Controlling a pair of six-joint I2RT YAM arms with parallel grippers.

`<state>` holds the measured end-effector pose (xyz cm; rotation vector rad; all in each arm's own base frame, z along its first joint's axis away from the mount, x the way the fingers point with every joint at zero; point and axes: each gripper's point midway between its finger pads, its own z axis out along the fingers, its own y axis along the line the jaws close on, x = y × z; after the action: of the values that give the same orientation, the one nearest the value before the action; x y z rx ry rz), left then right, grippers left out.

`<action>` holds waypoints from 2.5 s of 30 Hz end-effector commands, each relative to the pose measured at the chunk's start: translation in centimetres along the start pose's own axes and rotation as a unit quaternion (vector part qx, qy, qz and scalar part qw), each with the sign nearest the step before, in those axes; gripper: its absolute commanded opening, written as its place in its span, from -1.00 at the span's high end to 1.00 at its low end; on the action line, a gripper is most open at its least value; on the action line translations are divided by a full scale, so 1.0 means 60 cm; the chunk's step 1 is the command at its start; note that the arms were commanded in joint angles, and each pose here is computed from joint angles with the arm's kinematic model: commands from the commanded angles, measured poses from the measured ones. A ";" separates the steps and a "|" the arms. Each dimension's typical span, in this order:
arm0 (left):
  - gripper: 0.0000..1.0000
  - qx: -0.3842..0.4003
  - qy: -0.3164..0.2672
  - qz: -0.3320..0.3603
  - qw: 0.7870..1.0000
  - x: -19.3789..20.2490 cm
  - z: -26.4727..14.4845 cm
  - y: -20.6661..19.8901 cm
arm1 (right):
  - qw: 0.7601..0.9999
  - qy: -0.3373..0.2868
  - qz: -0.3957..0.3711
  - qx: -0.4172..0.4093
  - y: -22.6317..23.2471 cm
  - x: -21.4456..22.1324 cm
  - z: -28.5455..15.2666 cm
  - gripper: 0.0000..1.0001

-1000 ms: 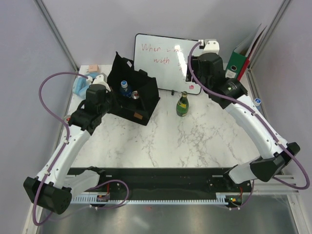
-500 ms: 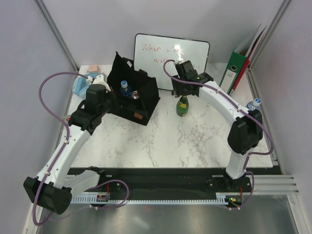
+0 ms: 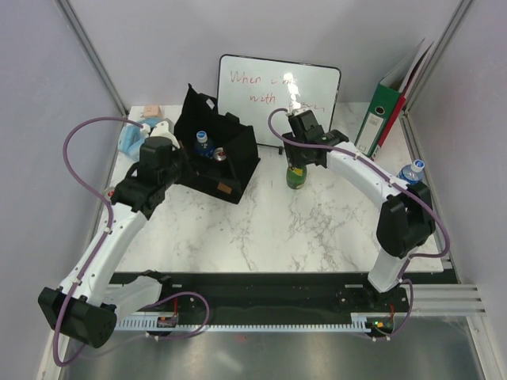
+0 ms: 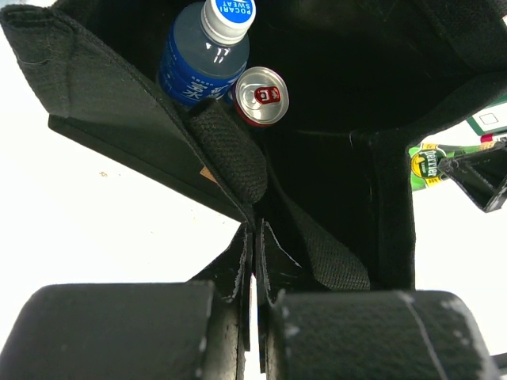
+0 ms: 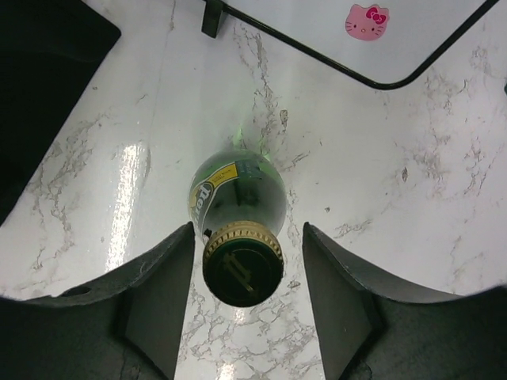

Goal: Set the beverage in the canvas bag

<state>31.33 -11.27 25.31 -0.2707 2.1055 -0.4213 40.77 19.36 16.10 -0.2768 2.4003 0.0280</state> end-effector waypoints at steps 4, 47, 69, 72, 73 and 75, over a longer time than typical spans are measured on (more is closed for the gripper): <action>0.95 0.018 -0.012 -0.002 1.000 -0.019 -0.012 -0.016 | 0.996 -0.082 0.020 0.006 -0.013 -0.040 -0.022 -0.25; 0.95 0.013 -0.014 0.001 1.000 -0.017 -0.015 -0.010 | 0.986 -0.164 0.025 -0.024 -0.002 -0.098 -0.055 1.00; 0.95 0.013 -0.005 -0.002 1.000 -0.008 -0.003 -0.010 | 0.970 -0.220 -0.008 -0.099 0.035 -0.203 -0.238 1.00; 0.95 0.014 -0.002 -0.004 1.000 -0.006 0.000 -0.011 | 0.964 -0.235 -0.015 -0.121 0.049 -0.235 -0.272 1.00; 0.95 0.015 0.000 -0.004 1.000 -0.004 0.002 -0.012 | 0.960 -0.250 -0.012 -0.128 0.050 -0.255 -0.300 1.00; 0.95 0.015 -0.003 -0.005 1.000 -0.007 0.002 -0.012 | 0.957 -0.254 -0.019 -0.138 0.061 -0.271 -0.310 1.00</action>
<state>31.38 -11.30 25.25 -0.2706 2.1071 -0.4211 39.39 22.56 30.91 -0.3946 2.1135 0.2560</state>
